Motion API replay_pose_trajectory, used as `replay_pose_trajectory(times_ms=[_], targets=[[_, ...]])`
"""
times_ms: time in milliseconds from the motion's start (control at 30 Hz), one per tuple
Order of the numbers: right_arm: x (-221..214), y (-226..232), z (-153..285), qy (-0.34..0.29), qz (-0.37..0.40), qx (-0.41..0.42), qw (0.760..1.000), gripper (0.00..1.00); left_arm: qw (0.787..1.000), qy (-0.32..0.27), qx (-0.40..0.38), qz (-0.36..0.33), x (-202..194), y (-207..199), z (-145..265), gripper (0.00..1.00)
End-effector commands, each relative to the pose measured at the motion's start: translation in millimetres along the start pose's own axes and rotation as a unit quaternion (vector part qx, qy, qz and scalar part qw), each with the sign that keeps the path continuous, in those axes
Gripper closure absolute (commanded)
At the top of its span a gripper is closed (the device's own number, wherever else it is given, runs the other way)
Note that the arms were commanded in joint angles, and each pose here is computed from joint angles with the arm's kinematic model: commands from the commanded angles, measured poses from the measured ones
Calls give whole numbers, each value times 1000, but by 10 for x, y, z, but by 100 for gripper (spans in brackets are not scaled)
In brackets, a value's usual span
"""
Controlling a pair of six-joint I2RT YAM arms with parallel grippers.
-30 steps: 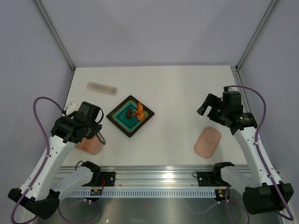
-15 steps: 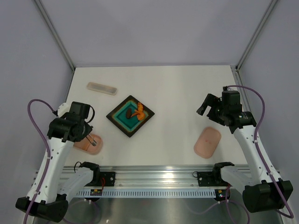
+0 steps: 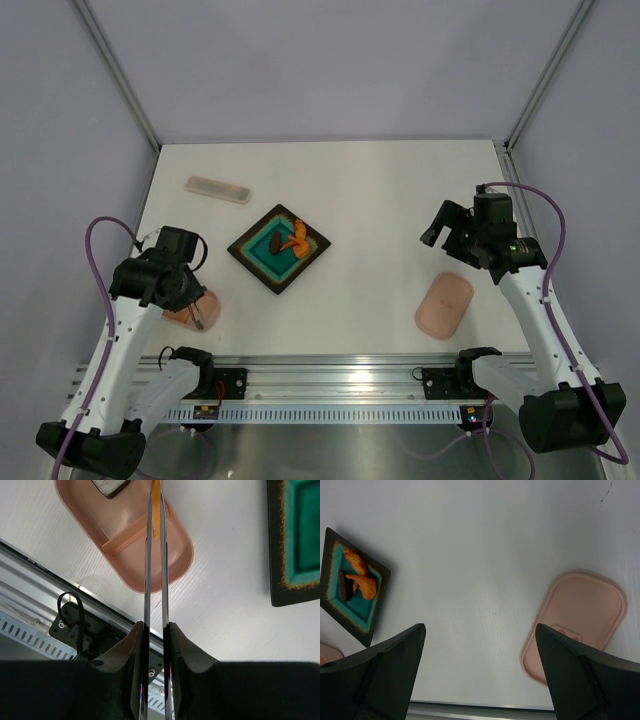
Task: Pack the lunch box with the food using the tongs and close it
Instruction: Place the fake food in the packing box.
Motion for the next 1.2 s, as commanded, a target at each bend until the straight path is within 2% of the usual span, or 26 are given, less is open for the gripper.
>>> replay_pose_trajectory(times_ms=[0,333,633,1167], targets=[[97,51,2,-18,2,16,1000,0,994,57,66,-58,-192,362,78,100],[120,59,-7,-19,0,18,1000,1,990,96,61,-80,-347,439,15,100],[114,61,-9,-19,-2,18,1000,1,990,107,38,-81,-371,422,64,100],[116,69,-19,-18,-3,22,1000,1,990,98,-18,-98,-288,348,251,100]])
Point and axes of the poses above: each gripper's point midway between its finger pads, its own z axis back along the fingers, its own y axis along the line the jaws close on, x = y × z, the point moved 6 cm from there along z, back along the fingers, and after that the axes turned 15 degrees about z, right-handed, at the moved point
